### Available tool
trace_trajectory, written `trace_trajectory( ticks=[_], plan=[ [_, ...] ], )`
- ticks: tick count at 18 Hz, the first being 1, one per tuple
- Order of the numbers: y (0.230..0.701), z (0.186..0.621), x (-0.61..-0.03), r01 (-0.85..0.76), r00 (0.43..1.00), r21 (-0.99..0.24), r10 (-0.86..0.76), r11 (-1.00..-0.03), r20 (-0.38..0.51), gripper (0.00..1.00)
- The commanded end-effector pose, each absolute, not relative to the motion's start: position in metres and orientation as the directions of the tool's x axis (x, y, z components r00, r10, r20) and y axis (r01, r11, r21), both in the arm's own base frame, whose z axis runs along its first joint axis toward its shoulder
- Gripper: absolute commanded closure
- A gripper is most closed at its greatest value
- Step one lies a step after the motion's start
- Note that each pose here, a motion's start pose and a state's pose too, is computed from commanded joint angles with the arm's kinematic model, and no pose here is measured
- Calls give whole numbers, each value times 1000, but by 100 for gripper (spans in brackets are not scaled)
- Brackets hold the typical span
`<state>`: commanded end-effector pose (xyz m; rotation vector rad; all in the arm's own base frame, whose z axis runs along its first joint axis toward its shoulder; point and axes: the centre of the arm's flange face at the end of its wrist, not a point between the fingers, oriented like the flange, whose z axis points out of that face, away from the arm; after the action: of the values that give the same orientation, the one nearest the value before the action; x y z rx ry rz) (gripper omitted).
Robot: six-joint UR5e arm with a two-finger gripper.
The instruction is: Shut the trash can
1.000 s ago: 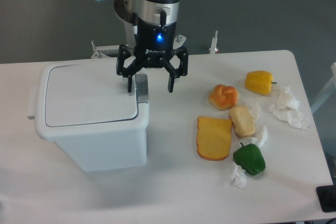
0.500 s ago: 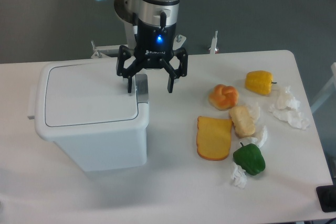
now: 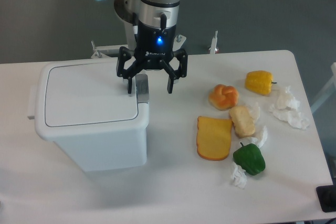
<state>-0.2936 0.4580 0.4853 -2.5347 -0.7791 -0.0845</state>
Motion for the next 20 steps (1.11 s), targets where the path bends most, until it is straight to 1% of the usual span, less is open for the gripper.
trace_trajectory(
  ticks=[20],
  plan=[
    [457,477,-293,552,831,-417,517,-722,205,0]
  ],
)
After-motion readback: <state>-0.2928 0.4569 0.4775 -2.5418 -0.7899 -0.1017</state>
